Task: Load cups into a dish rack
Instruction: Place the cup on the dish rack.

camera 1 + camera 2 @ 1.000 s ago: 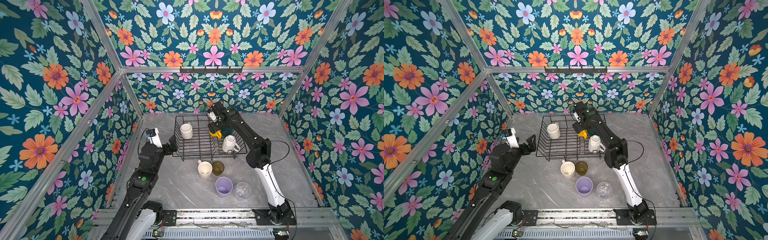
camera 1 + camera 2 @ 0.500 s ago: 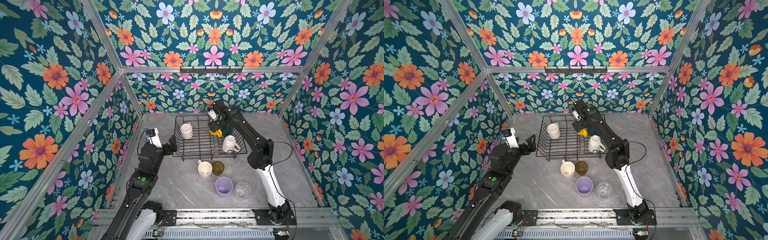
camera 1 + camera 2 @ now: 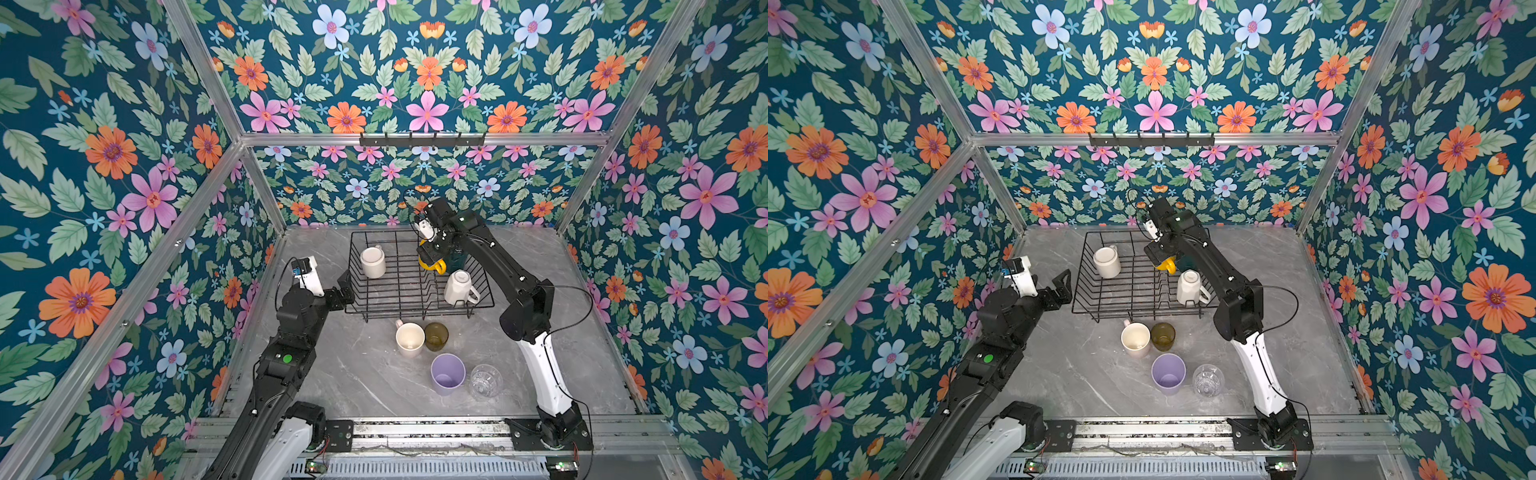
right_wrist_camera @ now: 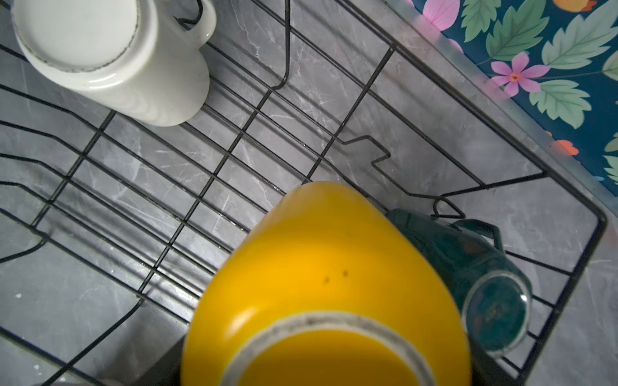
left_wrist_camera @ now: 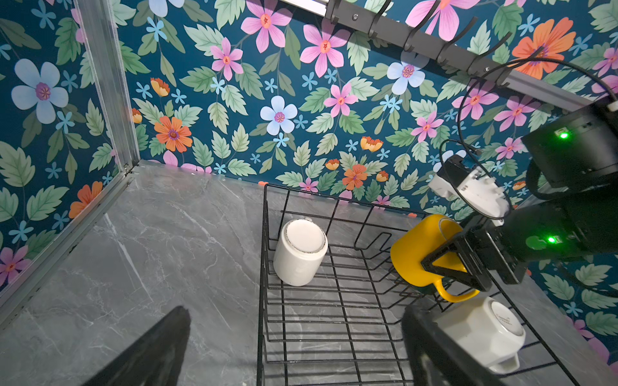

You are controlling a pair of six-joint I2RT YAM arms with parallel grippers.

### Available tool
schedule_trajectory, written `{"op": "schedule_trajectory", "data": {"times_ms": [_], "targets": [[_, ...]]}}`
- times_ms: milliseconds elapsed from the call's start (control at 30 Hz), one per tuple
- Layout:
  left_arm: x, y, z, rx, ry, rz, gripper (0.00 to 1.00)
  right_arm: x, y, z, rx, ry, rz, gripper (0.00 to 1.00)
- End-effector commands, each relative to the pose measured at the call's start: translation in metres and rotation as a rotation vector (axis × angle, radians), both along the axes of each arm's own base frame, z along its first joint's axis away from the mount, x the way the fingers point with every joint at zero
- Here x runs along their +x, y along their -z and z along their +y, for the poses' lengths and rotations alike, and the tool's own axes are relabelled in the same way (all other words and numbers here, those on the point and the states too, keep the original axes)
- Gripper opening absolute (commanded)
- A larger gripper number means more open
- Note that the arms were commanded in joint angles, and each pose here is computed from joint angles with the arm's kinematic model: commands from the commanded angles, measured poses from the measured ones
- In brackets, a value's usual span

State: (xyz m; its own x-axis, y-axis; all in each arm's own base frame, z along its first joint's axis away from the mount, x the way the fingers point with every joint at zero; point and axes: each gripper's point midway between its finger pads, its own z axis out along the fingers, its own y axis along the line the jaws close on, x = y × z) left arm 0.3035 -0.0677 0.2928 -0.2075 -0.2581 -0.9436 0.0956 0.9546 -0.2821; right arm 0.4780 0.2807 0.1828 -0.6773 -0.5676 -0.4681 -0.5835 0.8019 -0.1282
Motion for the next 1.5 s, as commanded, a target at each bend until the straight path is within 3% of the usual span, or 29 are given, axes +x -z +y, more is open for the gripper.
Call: {"op": "schedule_trajectory", "data": {"times_ms": [0, 500, 833, 933, 1167, 1467], "targets": [[0.0, -0.004, 0.001, -0.013, -0.005, -0.014, 1.0, -0.003, -0.006, 0.004, 0.015, -0.014, -0.01, 0.3], [-0.002, -0.003, 0.002, -0.01, -0.009, -0.013, 1.0, -0.006, 0.026, 0.006, -0.003, -0.006, 0.042, 0.3], [-0.002, -0.004, 0.003, -0.007, -0.013, -0.014, 0.99, -0.004, 0.048, 0.008, -0.001, 0.002, 0.079, 0.35], [-0.002, -0.004, 0.003, -0.006, -0.014, -0.012, 0.99, -0.004, 0.052, 0.008, 0.001, 0.004, 0.087, 0.42], [-0.001, -0.004, 0.002, -0.007, -0.011, -0.011, 1.0, -0.004, 0.054, 0.008, 0.004, 0.008, 0.093, 0.76], [0.0, -0.004, 0.002, -0.007, -0.009, -0.011, 1.0, -0.006, 0.059, 0.008, 0.001, 0.006, 0.111, 0.87]]}}
